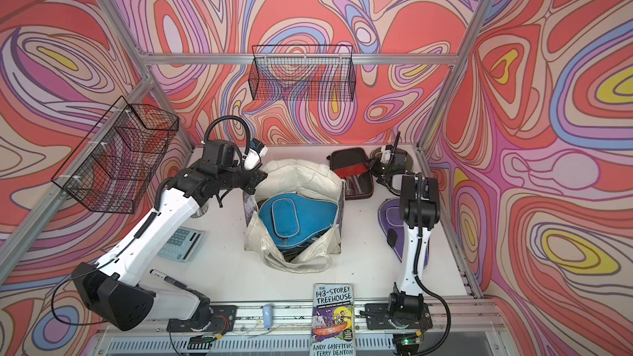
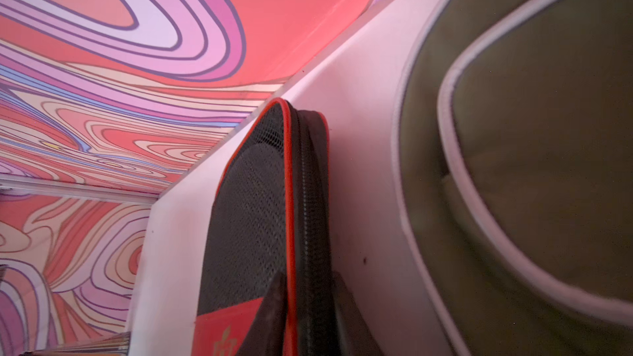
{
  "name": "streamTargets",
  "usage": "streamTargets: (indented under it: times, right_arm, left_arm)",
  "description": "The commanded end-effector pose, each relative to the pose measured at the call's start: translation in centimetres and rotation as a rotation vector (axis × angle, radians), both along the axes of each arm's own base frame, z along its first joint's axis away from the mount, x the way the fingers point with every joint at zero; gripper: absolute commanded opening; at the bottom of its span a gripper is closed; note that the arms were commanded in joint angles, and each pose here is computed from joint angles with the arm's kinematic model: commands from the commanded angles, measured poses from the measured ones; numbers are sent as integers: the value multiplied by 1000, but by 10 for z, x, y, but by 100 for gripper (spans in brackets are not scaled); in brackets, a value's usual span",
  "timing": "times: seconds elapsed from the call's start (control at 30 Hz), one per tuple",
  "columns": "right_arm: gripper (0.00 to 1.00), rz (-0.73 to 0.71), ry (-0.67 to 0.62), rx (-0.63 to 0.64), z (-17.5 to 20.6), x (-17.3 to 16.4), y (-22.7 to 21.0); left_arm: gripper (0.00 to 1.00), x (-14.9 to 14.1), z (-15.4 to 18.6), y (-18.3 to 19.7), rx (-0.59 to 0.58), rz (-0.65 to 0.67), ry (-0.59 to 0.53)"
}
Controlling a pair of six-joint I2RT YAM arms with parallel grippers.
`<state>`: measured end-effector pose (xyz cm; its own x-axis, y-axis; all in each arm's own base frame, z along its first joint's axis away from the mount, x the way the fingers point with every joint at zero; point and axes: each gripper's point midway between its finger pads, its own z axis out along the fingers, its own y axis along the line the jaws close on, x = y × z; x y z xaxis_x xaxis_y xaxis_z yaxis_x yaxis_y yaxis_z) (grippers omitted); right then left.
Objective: Remove the ping pong set from the canvas bag
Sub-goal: Place the ping pong set at the center of the board.
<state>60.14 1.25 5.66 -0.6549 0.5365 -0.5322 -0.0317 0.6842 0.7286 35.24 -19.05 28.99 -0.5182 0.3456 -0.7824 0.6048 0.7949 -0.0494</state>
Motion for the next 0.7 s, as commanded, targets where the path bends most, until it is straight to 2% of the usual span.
streamTargets:
  times: [0.0, 0.3, 0.33, 0.47, 0.53, 0.6, 0.67]
  right_arm:
    - [30, -5, -70, -49, 29, 7, -8]
    - [41, 9, -92, -71, 49, 5, -7]
    - [46, 8, -94, -79, 52, 5, -9]
    - [81, -5, -95, -102, 57, 0, -12]
    - [92, -7, -94, -105, 60, -3, -13]
    - [98, -7, -97, -107, 65, -7, -13]
    - [98, -1, -107, -112, 73, -11, -12]
  left_arm:
    - [0, 10, 44, -3, -40, -11, -151]
    - [0, 5, 46, -1, -44, -14, -159]
    - [0, 4, 47, -1, -44, -13, -161]
    - [0, -1, 50, 0, -53, -16, -170]
    - [0, -3, 51, 1, -58, -16, -174]
    - [0, -6, 53, 2, -64, -16, -179]
    - [0, -11, 55, 3, -70, -19, -183]
